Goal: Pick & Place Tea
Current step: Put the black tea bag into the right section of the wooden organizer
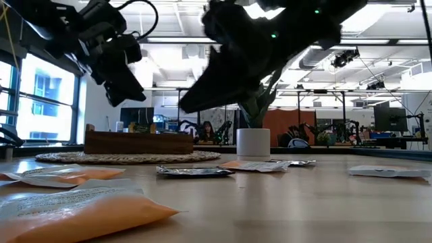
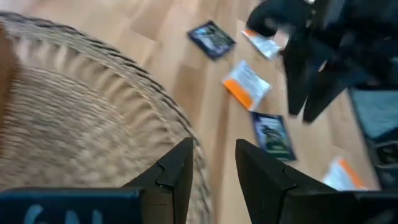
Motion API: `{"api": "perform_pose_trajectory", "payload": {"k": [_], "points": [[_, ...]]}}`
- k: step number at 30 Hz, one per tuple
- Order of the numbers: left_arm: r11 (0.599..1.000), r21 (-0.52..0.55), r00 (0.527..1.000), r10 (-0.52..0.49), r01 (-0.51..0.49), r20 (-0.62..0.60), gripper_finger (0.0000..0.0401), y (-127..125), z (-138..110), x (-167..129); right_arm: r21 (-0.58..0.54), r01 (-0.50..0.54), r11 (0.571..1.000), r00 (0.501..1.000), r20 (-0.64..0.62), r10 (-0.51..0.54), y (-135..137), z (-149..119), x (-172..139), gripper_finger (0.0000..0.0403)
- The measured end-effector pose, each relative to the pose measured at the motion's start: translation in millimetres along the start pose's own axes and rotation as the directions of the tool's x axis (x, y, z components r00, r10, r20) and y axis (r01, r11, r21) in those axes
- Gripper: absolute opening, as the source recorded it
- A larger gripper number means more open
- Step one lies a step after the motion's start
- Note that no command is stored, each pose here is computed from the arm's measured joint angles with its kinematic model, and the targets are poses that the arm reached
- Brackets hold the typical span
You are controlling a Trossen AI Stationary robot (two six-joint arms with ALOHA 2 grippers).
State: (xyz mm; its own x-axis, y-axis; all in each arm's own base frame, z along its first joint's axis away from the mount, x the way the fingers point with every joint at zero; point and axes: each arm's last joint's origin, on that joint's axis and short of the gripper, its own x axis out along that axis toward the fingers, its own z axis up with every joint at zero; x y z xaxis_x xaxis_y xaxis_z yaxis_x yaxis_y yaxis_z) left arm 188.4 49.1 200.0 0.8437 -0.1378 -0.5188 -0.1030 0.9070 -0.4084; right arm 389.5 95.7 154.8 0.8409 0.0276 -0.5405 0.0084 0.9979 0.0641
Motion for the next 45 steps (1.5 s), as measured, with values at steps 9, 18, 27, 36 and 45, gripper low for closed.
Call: {"api": "perform_pose_trajectory", "payload": {"k": [9, 18, 27, 36, 45], "points": [[0.994, -0.016, 0.98, -0.113, 0.112, -0.163, 0.0119, -25, -21, 25, -0.226, -0.122, 0.967, 0.987, -0.13, 0.094, 20, -16, 16, 0.0065], [0.991, -0.124, 0.972, 0.029, -0.059, -0.232, 0.0119, -44, -42, 49, -0.178, -0.128, 0.976, 0.956, -0.283, 0.074, 27, -31, 9, 0.0021], [0.982, -0.187, 0.977, 0.0, -0.04, -0.211, 0.0119, -57, -55, 79, -0.19, -0.008, 0.982, 0.961, -0.274, -0.045, 15, -50, 33, 0.0006], [0.96, -0.245, 0.98, 0.097, -0.138, -0.173, 0.0119, -49, -60, 98, -0.168, 0.082, 0.982, 0.975, -0.192, -0.114, -4, -42, 40, 0.0003], [0.935, -0.318, 0.983, 0.119, -0.158, -0.14, 0.0119, -46, -63, 107, -0.186, 0.105, 0.977, 0.971, -0.195, -0.142, -5, -43, 40, 0.0001]]}}
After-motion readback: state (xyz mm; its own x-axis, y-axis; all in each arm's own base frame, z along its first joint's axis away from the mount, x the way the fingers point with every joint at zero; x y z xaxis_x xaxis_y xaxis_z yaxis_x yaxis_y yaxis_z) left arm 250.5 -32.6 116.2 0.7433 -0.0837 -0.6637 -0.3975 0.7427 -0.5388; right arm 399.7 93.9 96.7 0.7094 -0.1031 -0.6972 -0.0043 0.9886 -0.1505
